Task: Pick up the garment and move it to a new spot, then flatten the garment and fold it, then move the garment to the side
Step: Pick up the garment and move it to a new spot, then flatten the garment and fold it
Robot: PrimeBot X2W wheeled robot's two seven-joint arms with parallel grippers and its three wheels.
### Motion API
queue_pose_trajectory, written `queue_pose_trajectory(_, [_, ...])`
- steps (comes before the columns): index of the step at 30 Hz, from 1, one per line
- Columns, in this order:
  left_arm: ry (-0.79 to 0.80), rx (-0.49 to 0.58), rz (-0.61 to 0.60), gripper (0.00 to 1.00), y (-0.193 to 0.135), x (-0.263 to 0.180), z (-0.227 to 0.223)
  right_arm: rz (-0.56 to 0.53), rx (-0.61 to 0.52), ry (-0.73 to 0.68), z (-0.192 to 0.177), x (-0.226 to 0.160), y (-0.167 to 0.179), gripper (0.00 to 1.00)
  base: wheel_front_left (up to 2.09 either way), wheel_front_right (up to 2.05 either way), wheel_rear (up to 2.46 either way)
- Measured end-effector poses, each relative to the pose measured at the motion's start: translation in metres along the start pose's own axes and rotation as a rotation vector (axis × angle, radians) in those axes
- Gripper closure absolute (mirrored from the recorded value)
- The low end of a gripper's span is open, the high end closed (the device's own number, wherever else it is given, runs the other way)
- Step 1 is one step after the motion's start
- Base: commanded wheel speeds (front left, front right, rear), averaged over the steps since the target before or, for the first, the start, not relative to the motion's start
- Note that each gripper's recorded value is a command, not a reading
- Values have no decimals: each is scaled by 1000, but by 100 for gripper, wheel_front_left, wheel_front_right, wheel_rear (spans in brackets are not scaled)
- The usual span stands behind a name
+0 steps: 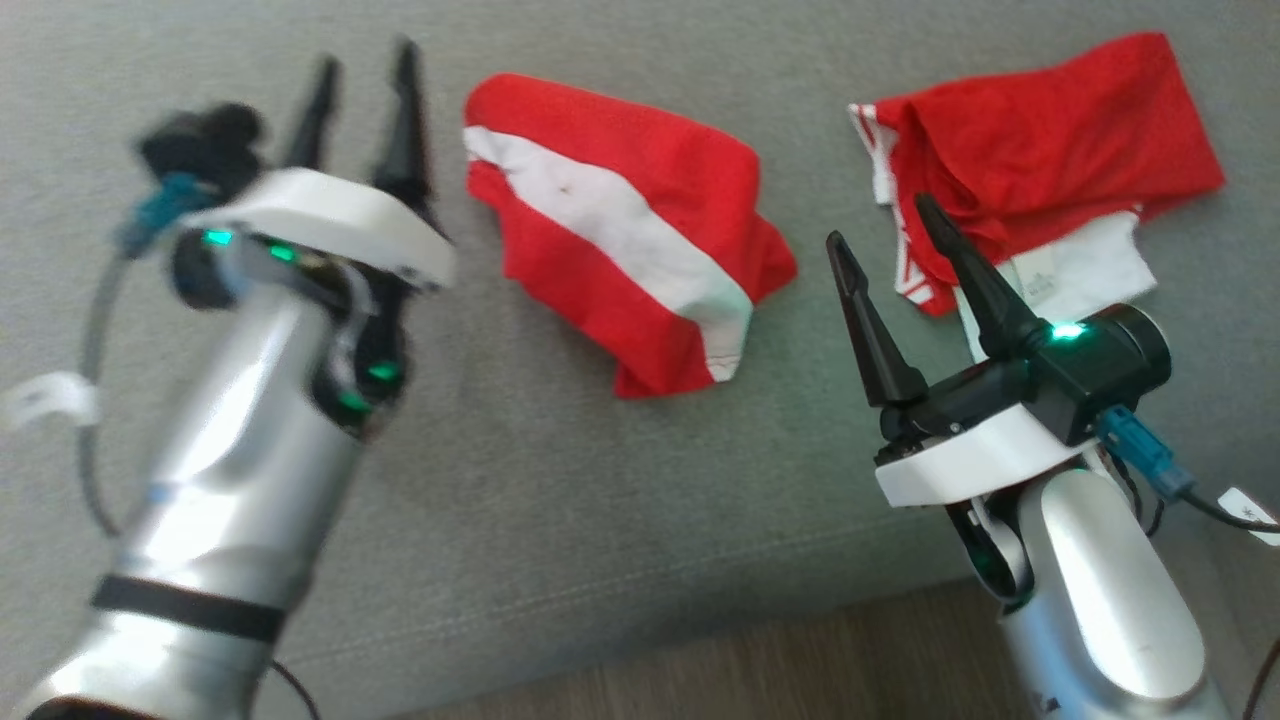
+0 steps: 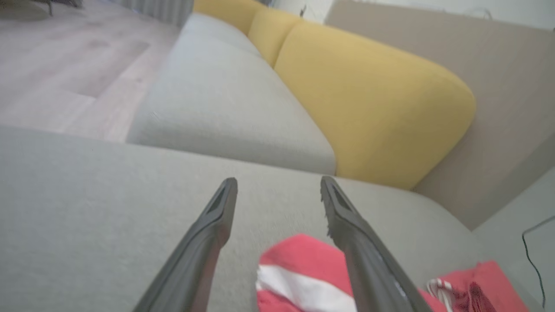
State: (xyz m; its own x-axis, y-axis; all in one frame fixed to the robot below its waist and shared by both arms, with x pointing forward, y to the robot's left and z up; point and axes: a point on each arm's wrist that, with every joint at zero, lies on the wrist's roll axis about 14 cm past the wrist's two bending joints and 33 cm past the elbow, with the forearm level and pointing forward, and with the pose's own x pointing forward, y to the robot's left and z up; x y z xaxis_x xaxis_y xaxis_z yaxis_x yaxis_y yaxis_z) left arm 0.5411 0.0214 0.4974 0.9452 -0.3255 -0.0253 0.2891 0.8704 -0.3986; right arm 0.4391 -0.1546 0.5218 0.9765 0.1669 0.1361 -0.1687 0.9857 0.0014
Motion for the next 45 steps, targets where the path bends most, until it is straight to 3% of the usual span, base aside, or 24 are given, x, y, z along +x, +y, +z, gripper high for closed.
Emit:
queue_pose_trajectory(4, [-171,55,30,0,24,-16,62,30,2,-13,4,3,11,0,0,0,0])
queue_pose_trajectory(7, [-239,100,58,0,43,-46,82,48,3,-19,7,4,19,0,0,0,0])
queue_pose_trajectory(11, [-241,106,99,0,65,-99,76,60,20,30,-6,-10,28,0,0,0,0])
queue_pose_trajectory(15, [-215,181,140,0,75,-146,62,80,35,64,-16,-21,38,0,0,0,0])
queue_pose_trajectory(20, [-219,160,251,0,86,-185,50,108,40,53,-10,-21,49,0,0,0,0])
queue_pose_trajectory(25, [-271,146,274,0,89,-194,62,107,41,77,-15,-20,49,0,0,0,0])
queue_pose_trajectory(39, [-210,151,291,0,104,-189,42,77,125,408,-106,-35,46,0,0,0,0])
queue_pose_trajectory(45, [-207,150,279,0,103,-183,42,100,132,429,-115,-22,54,0,0,0,0])
